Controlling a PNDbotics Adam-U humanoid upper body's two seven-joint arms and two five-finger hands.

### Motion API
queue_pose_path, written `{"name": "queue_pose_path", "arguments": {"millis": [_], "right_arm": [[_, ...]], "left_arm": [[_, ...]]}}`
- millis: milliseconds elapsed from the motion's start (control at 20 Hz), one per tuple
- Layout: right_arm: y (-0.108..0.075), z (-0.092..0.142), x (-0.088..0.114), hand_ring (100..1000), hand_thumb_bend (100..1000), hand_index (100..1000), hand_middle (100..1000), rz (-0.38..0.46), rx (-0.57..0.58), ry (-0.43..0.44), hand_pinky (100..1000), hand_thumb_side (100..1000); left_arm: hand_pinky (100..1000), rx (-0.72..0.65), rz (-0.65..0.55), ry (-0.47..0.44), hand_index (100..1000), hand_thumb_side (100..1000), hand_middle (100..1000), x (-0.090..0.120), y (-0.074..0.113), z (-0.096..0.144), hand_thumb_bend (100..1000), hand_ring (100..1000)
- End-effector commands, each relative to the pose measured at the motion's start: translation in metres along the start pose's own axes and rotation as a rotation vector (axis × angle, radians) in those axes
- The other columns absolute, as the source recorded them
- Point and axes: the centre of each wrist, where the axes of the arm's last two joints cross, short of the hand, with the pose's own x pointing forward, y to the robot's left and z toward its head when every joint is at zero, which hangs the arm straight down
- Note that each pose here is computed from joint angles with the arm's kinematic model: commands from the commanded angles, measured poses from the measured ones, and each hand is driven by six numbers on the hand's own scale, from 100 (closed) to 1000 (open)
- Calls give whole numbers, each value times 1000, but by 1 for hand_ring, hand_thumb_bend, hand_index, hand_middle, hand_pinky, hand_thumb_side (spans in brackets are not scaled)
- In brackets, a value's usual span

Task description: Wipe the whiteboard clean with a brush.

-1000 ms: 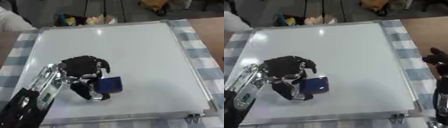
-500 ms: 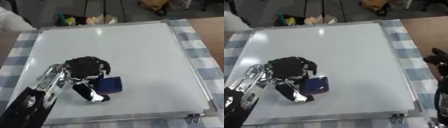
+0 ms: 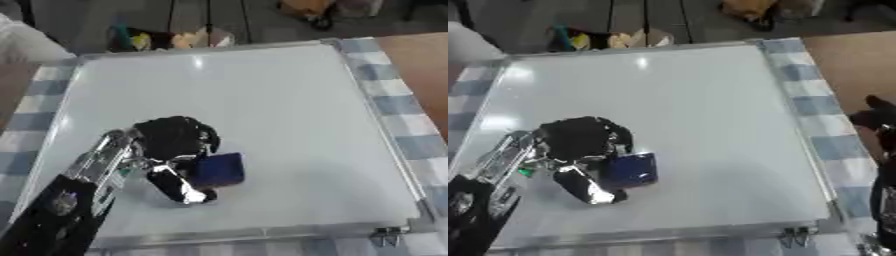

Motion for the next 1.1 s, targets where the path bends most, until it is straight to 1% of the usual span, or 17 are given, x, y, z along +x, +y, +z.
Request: {"name": "queue_pose_path", "arguments": {"millis": [50, 200, 250, 300, 350, 550, 700, 750, 850, 1000, 1050, 1100], "right_arm": [[-2, -7, 3, 861, 100, 825, 663, 0, -1, -24, 708, 825], [-1, -7, 3, 862, 100, 825, 662, -1, 0, -24, 709, 825], [-1, -7, 3, 862, 100, 825, 662, -1, 0, -24, 709, 825], [-1, -7, 3, 862, 100, 825, 662, -1, 0, -24, 709, 825], [-1, -7, 3, 862, 100, 825, 661, -1, 1, -23, 709, 825], [-1, -8, 3, 862, 100, 825, 660, -4, 3, -22, 709, 825], [-1, -8, 3, 862, 100, 825, 660, -6, 5, -22, 710, 824], [-1, -9, 3, 862, 100, 825, 659, -6, 5, -22, 710, 825], [-1, -9, 3, 862, 100, 825, 659, -7, 5, -21, 710, 825], [-1, -9, 3, 862, 100, 825, 658, -8, 7, -20, 709, 824], [-1, -9, 3, 861, 100, 825, 657, -8, 7, -19, 709, 824], [-2, -9, 3, 861, 100, 825, 657, -8, 8, -18, 710, 823]], "left_arm": [[666, -114, -83, -100, 199, 877, 657, -6, 9, 1, 252, 803], [663, -105, -78, -87, 197, 876, 647, -7, 9, 1, 219, 800], [661, -104, -77, -83, 194, 874, 641, -7, 9, 0, 183, 797], [661, -103, -77, -80, 194, 874, 640, -7, 9, 0, 176, 797], [660, -102, -78, -78, 191, 868, 635, -7, 8, 0, 129, 795], [657, -93, -88, -73, 181, 891, 627, -7, 10, -2, 106, 788], [657, -85, -97, -76, 181, 893, 628, -6, 12, -3, 127, 789], [659, -85, -100, -77, 180, 900, 632, -6, 12, -3, 158, 791], [663, -87, -105, -80, 177, 905, 654, -6, 12, -4, 186, 796], [664, -91, -111, -82, 177, 908, 662, -6, 12, -4, 191, 799], [671, -91, -114, -81, 174, 910, 698, -6, 13, -4, 201, 810], [675, -90, -118, -79, 174, 905, 704, -7, 13, -4, 213, 814]]}}
